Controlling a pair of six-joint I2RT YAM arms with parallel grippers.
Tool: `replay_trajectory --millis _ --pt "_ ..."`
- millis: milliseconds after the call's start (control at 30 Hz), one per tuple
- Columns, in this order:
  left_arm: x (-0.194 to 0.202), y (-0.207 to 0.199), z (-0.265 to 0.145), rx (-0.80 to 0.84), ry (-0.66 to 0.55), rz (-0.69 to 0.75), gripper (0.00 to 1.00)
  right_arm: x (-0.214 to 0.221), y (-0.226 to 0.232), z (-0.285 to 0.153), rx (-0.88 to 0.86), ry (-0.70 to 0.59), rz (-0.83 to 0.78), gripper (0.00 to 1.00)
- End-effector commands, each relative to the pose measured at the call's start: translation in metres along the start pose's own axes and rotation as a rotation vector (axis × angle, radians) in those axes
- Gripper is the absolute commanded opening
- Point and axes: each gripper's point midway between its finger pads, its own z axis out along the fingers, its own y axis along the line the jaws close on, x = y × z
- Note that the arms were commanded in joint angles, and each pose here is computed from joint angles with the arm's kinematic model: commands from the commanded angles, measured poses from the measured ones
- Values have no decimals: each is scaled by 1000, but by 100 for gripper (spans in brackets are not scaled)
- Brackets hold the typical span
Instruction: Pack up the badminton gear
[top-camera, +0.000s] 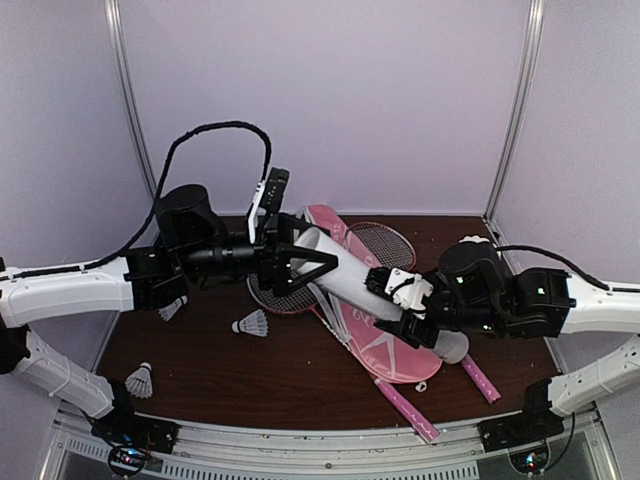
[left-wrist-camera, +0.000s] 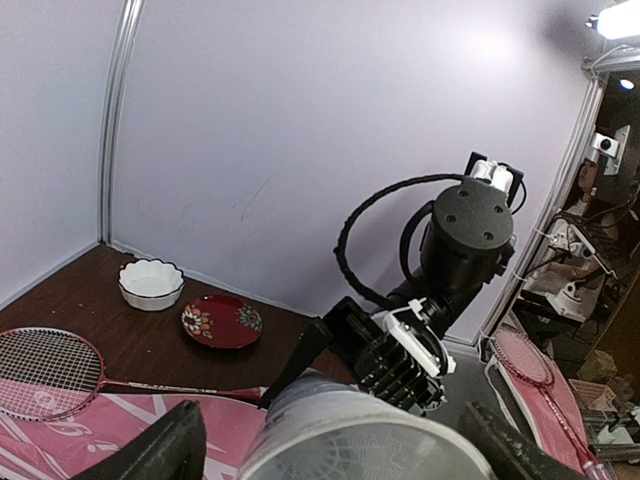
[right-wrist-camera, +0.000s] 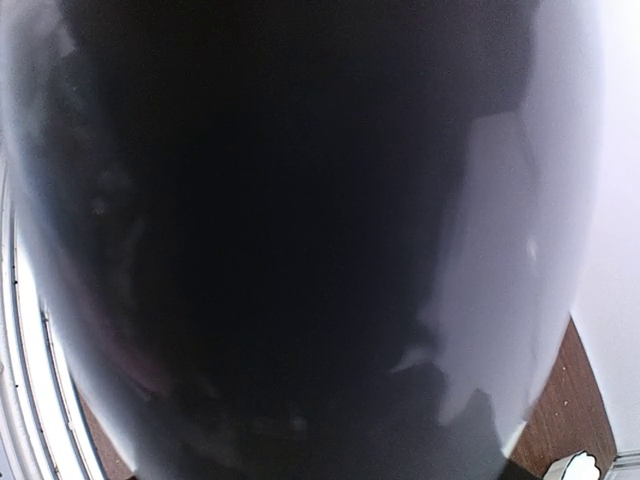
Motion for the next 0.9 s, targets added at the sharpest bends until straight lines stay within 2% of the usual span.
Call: replay_trajectory --millis 0,167,267,367,533,700,867 --pt "-6 -5 -2 10 -25 31 87 -9 -2 -2 14 -48 18 65" --pt "-13 -8 -5 21 -77 20 65 -9 -2 1 23 -58 48 76" --pt "-14 -7 -7 9 -96 15 57 -11 -2 4 26 -72 72 82" --pt "-15 -7 -9 7 -108 18 53 -12 -2 7 31 -85 96 85" --pt "-16 -5 -10 -2 -125 15 49 -22 -1 12 19 -115 155 100" --pt "-18 -8 -9 14 -132 14 47 -35 1 22 1 -118 181 100" --pt "-19 -9 -9 15 -134 19 46 -46 3 31 -16 -109 185 95"
